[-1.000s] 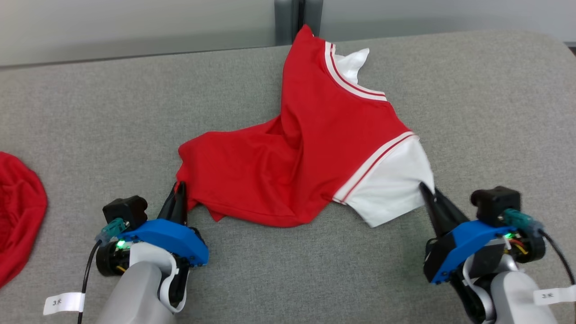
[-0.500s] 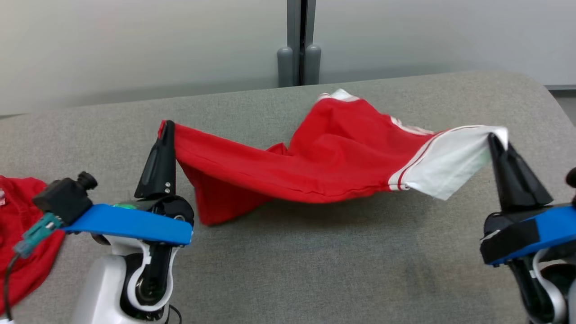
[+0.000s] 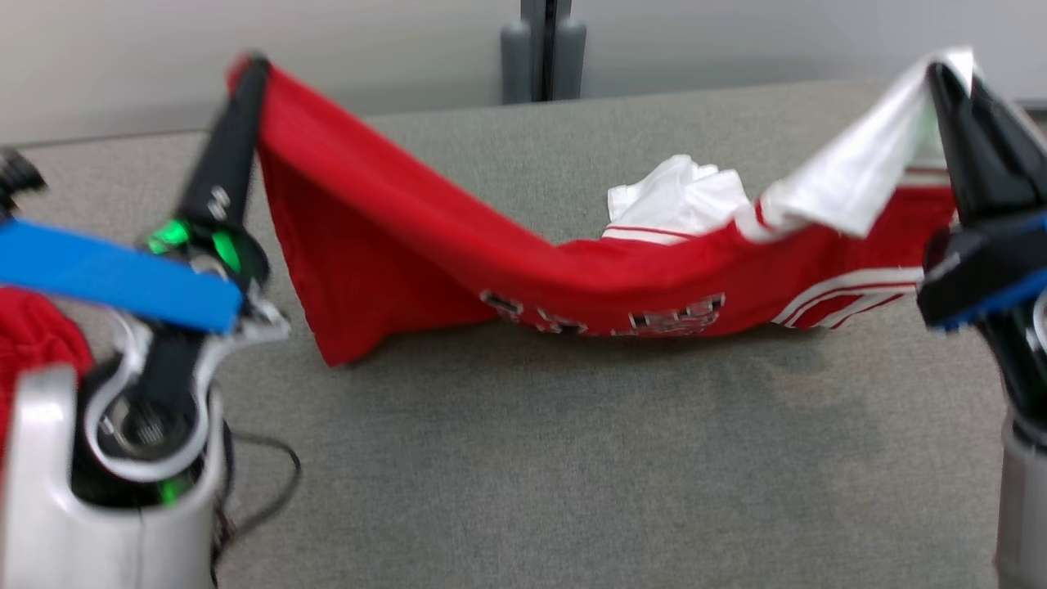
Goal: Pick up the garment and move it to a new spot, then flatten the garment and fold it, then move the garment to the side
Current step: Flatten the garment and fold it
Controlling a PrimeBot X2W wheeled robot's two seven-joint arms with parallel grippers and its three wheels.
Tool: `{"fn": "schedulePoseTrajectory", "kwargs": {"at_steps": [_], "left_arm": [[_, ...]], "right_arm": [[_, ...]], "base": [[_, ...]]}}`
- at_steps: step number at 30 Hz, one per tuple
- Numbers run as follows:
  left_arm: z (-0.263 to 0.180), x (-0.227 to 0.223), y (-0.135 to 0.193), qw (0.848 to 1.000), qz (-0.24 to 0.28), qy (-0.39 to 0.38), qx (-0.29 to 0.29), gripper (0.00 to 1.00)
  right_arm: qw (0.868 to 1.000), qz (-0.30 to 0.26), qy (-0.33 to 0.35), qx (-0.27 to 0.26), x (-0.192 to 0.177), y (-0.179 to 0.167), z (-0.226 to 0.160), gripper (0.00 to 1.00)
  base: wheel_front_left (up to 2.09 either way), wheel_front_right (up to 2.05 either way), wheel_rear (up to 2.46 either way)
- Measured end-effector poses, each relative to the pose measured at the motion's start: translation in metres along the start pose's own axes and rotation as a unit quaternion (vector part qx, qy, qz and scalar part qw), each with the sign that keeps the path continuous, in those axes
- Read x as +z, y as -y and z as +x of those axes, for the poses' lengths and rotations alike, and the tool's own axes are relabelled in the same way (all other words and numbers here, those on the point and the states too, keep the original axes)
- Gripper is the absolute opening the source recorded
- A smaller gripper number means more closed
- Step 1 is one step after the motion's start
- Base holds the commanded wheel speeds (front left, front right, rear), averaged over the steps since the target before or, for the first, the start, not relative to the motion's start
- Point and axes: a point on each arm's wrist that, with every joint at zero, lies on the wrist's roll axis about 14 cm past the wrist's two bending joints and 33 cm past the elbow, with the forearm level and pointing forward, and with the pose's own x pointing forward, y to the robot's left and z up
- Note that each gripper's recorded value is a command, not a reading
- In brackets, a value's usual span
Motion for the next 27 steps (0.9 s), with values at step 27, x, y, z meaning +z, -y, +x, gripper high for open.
{"fn": "schedulePoseTrajectory", "kwargs": {"at_steps": [27], "left_arm": [[0.179,0.093,-0.104,0.977,0.125,0.174,-0.012,0.0]], "right_arm": [[0.981,-0.104,0.162,0.034,0.039,0.001,0.221,0.0]], "base": [[0.0,0.0,0.0]]}}
